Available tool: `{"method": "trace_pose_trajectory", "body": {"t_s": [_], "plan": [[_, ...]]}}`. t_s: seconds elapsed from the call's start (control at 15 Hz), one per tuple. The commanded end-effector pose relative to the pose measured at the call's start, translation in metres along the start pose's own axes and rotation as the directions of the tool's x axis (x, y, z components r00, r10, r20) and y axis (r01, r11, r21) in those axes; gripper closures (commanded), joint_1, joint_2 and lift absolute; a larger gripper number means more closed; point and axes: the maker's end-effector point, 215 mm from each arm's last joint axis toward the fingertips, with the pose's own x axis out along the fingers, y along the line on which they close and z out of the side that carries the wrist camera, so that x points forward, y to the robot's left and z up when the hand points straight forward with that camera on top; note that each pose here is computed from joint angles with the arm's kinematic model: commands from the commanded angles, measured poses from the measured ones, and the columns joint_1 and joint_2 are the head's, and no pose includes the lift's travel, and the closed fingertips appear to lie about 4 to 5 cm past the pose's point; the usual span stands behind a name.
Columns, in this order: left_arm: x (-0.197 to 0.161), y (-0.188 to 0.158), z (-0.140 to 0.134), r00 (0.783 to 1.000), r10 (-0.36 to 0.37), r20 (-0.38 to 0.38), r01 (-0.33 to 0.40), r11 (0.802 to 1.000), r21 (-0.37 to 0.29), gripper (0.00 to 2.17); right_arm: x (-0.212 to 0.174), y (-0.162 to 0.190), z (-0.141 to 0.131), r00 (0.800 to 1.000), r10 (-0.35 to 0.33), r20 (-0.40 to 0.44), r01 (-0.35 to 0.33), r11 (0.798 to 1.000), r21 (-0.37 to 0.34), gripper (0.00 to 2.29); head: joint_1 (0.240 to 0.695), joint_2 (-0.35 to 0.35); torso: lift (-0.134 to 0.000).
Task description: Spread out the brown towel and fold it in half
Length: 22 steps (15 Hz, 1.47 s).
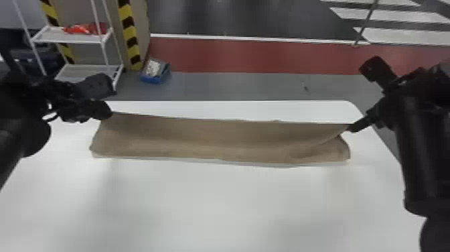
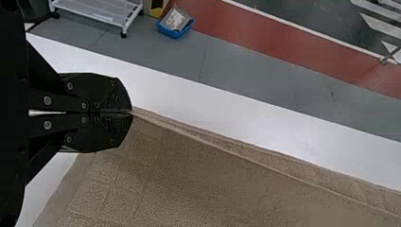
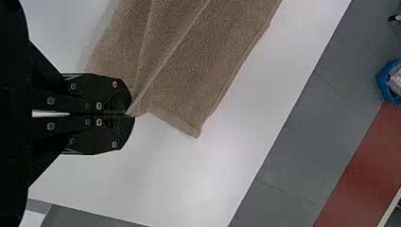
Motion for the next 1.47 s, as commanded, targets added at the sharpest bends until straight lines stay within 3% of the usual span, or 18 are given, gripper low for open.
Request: {"method": "trace_pose_trajectory", "body": {"t_s": [0.0, 0.4, 0.67, 0.73, 0.8, 0.87, 0.93, 1.0, 1.07, 1.4], "plan": [[0.003, -0.001, 0.001, 1.000, -0.005, -0.008, 0.005, 1.000, 0.006, 1.37, -0.003, -0.006, 0.010, 1.000, -0.016, -0.013, 0.016, 1.000, -0.019, 1.18, 0.670, -0.087, -0.123], [0.002, 0.003, -0.006, 1.000, 0.001, -0.018, -0.001, 1.000, 0.003, 1.37, -0.008, -0.024, 0.020, 0.996, -0.080, -0.030, 0.079, 0.996, -0.034, 1.18, 0.654, -0.089, -0.123], [0.003, 0.001, -0.005, 1.000, -0.001, -0.016, 0.001, 1.000, 0.002, 1.37, -0.003, -0.017, 0.029, 0.995, -0.092, -0.044, 0.090, 0.995, -0.052, 1.16, 0.650, -0.088, -0.123], [0.003, -0.001, -0.006, 1.000, -0.004, -0.017, 0.004, 1.000, 0.002, 1.37, -0.003, -0.017, 0.030, 0.994, -0.104, -0.046, 0.102, 0.994, -0.047, 1.04, 0.650, -0.086, -0.123], [0.004, -0.003, -0.003, 1.000, -0.005, -0.007, 0.005, 1.000, 0.009, 1.35, -0.001, -0.019, 0.029, 0.991, -0.125, -0.050, 0.123, 0.991, -0.043, 0.74, 0.649, -0.084, -0.123], [0.007, -0.010, 0.001, 1.000, -0.004, 0.013, 0.004, 1.000, 0.020, 1.07, 0.003, -0.019, 0.025, 0.988, -0.144, -0.059, 0.143, 0.989, -0.023, 0.28, 0.649, -0.084, -0.123], [0.007, -0.012, 0.005, 0.999, 0.002, 0.037, -0.003, 0.999, 0.033, 0.83, 0.005, -0.018, 0.024, 0.986, -0.154, -0.063, 0.153, 0.988, -0.022, 0.09, 0.649, -0.085, -0.123], [0.007, -0.014, 0.004, 0.999, 0.005, 0.045, -0.006, 1.000, 0.020, 0.40, 0.010, -0.015, 0.021, 0.983, -0.168, -0.070, 0.167, 0.986, -0.020, 0.04, 0.650, -0.089, -0.123], [0.007, -0.015, 0.003, 0.999, 0.004, 0.052, -0.005, 1.000, 0.009, 0.13, 0.009, -0.017, 0.020, 0.980, -0.182, -0.074, 0.182, 0.983, -0.014, 0.04, 0.653, -0.093, -0.123], [-0.011, 0.002, -0.001, 0.993, 0.072, 0.093, -0.068, 0.997, -0.039, 0.06, 0.013, -0.012, 0.011, 0.979, -0.185, -0.082, 0.186, 0.983, 0.002, 0.05, 0.666, -0.096, -0.123]]}}
